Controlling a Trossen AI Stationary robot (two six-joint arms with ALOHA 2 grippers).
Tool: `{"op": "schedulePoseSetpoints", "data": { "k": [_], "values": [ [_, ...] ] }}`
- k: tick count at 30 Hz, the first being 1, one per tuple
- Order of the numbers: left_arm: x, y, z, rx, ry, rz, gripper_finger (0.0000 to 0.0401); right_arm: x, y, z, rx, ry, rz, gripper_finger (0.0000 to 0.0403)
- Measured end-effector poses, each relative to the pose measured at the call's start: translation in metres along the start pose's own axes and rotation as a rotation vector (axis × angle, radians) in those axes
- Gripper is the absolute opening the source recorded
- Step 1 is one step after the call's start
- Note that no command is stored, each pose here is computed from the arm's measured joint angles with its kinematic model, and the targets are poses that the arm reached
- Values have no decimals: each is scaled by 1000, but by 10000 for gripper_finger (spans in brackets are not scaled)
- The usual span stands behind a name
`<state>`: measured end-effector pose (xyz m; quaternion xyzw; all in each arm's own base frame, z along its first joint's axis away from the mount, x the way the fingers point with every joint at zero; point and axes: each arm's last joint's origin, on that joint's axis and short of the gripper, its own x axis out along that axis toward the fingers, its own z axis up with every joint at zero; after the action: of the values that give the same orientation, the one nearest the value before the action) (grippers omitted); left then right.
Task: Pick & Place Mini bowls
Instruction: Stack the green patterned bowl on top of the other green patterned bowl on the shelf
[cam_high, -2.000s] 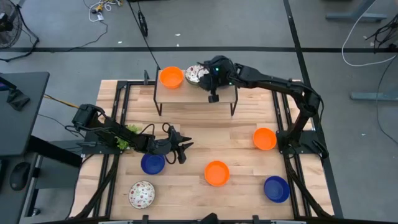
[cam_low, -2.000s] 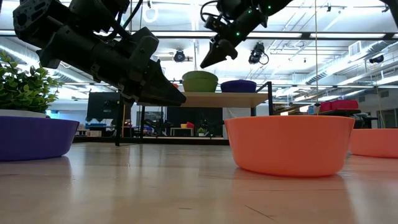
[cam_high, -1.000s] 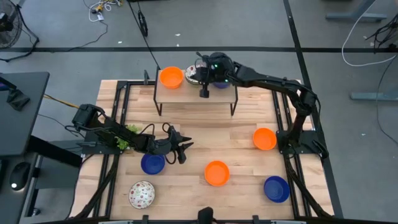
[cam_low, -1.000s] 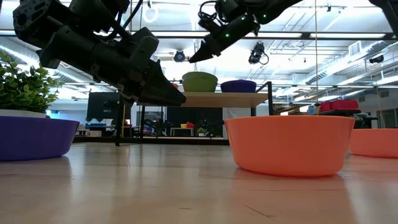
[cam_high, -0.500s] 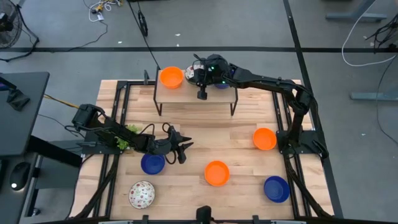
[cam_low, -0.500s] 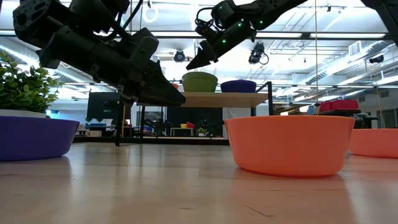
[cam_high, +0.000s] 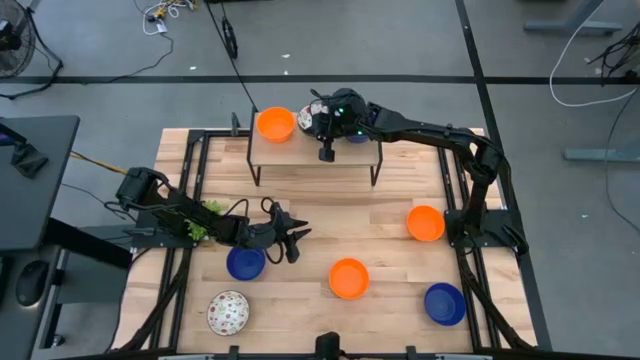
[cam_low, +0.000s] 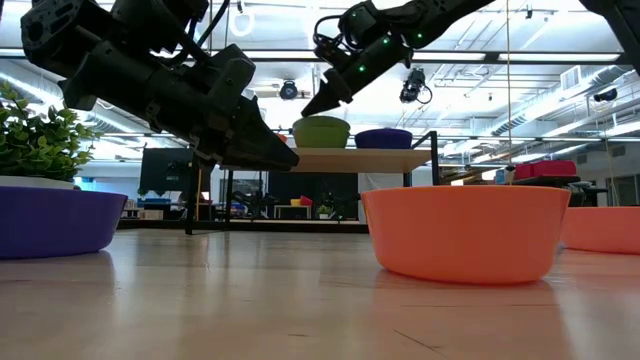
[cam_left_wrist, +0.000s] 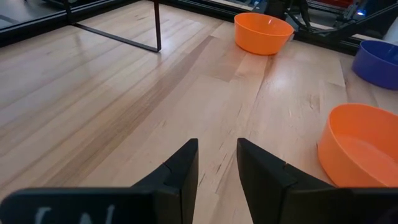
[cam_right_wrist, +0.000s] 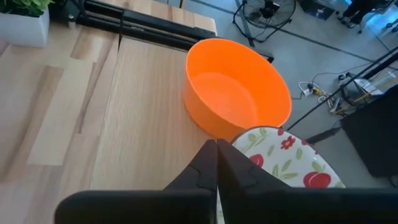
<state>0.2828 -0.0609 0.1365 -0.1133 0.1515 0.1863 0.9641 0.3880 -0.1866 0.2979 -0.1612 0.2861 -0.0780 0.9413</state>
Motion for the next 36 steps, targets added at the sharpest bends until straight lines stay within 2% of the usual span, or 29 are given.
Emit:
{"op": "schedulePoseSetpoints", "data": {
  "k": [7,12,17,22,25,29,36],
  "values": [
    [0,0,0,0,0,0,114,0,2,-3,-30,30,18,5],
    [0,0,0,0,0,0,114,-5,-1,4,-54,-16,-9,5],
    [0,0,0,0,0,0,114,-29,-2,19,-89,-36,-62,5],
    [0,-1,0,1,1,-3,114,-55,-8,27,0,-62,-82,3],
    [-1,-2,-1,3,2,-8,114,-59,-15,17,61,-54,-90,3],
    [-2,-3,-1,4,5,-18,114,-55,-14,-9,105,-51,-116,2],
    [-2,-3,-1,3,5,-18,114,-56,-18,-55,216,-158,-228,2]
  ]
}}
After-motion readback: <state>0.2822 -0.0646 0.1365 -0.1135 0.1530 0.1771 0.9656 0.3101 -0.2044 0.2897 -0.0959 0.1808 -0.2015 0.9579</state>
